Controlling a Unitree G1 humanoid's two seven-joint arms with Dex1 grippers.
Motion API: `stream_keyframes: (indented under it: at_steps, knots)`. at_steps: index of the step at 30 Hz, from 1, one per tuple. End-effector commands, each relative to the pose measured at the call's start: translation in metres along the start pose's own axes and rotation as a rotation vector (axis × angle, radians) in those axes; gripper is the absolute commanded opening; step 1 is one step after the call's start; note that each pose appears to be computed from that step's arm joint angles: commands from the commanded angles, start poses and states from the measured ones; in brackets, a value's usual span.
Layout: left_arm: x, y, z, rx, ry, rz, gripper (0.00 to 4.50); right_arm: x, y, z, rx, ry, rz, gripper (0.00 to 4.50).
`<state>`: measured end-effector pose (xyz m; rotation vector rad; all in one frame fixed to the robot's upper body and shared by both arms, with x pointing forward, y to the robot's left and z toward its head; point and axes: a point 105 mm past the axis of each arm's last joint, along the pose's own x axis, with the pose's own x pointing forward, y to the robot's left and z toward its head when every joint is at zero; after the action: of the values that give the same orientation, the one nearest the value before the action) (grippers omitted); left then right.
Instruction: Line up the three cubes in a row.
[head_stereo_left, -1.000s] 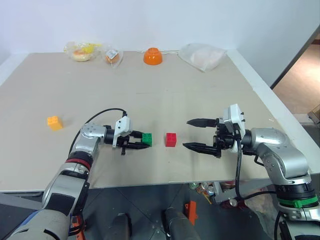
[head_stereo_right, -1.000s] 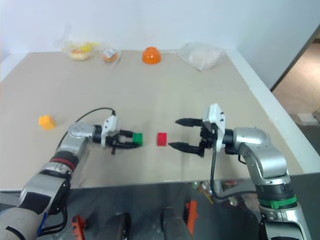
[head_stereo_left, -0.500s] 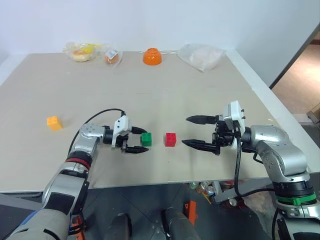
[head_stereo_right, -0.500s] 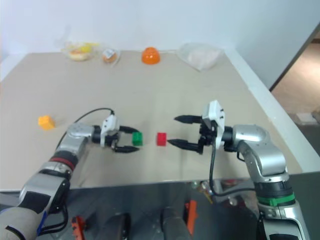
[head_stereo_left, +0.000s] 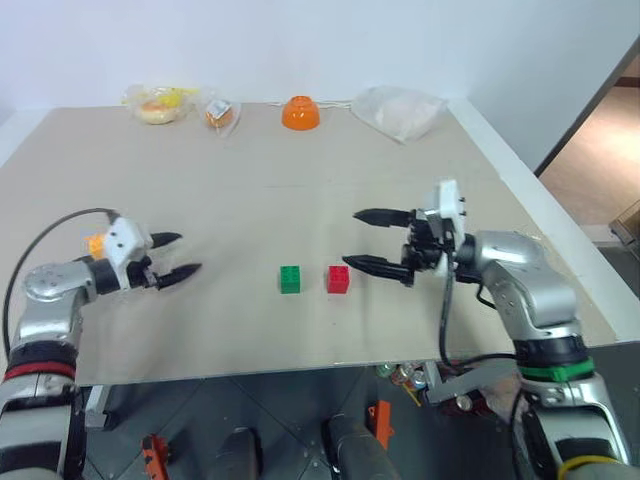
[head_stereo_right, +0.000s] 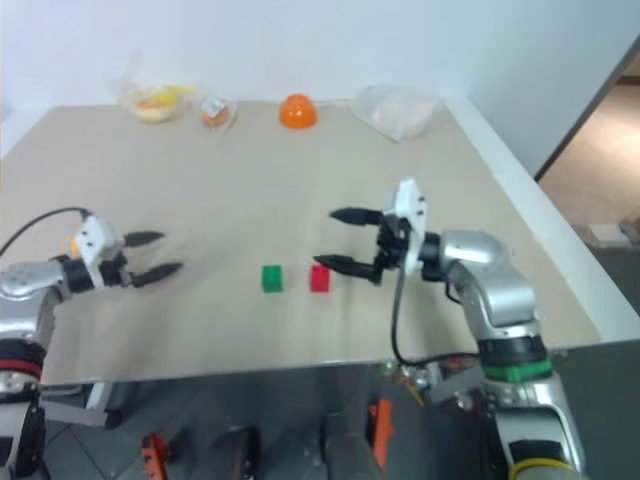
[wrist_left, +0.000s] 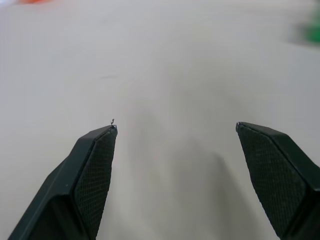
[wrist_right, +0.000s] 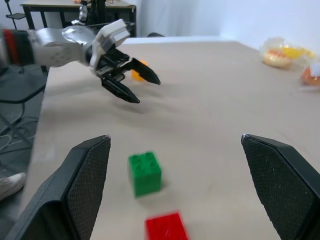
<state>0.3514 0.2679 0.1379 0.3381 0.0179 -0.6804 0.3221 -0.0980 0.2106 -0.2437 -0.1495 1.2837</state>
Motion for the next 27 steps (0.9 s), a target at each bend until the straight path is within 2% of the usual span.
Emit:
stream_keyframes:
  at_steps: [1, 7, 12, 16, 21, 27]
  knots:
    - [-0.018, 0.013, 0.017, -0.128, -0.09, 0.246, 3.93, 0.011, 0.0, 0.017, -0.064, -0.049, 0.043, 4.35]
    - [-0.034, -0.018, 0.005, -0.266, -0.068, 0.454, 3.93, 0.028, 0.001, 0.022, -0.086, -0.079, 0.113, 4.35]
    - [-0.055, -0.007, -0.003, -0.388, -0.056, 0.772, 3.93, 0.042, 0.003, 0.019, -0.113, -0.083, 0.143, 4.35]
    - [-0.067, -0.003, -0.009, -0.423, -0.029, 0.922, 3.93, 0.046, 0.003, 0.019, -0.12, -0.093, 0.15, 4.35]
    - [-0.075, 0.01, -0.02, -0.423, 0.033, 1.036, 3.93, 0.049, 0.003, 0.02, -0.125, -0.103, 0.158, 4.35]
    - [-0.075, 0.031, -0.031, -0.393, 0.087, 1.053, 3.93, 0.05, 0.003, 0.018, -0.125, -0.103, 0.144, 4.35]
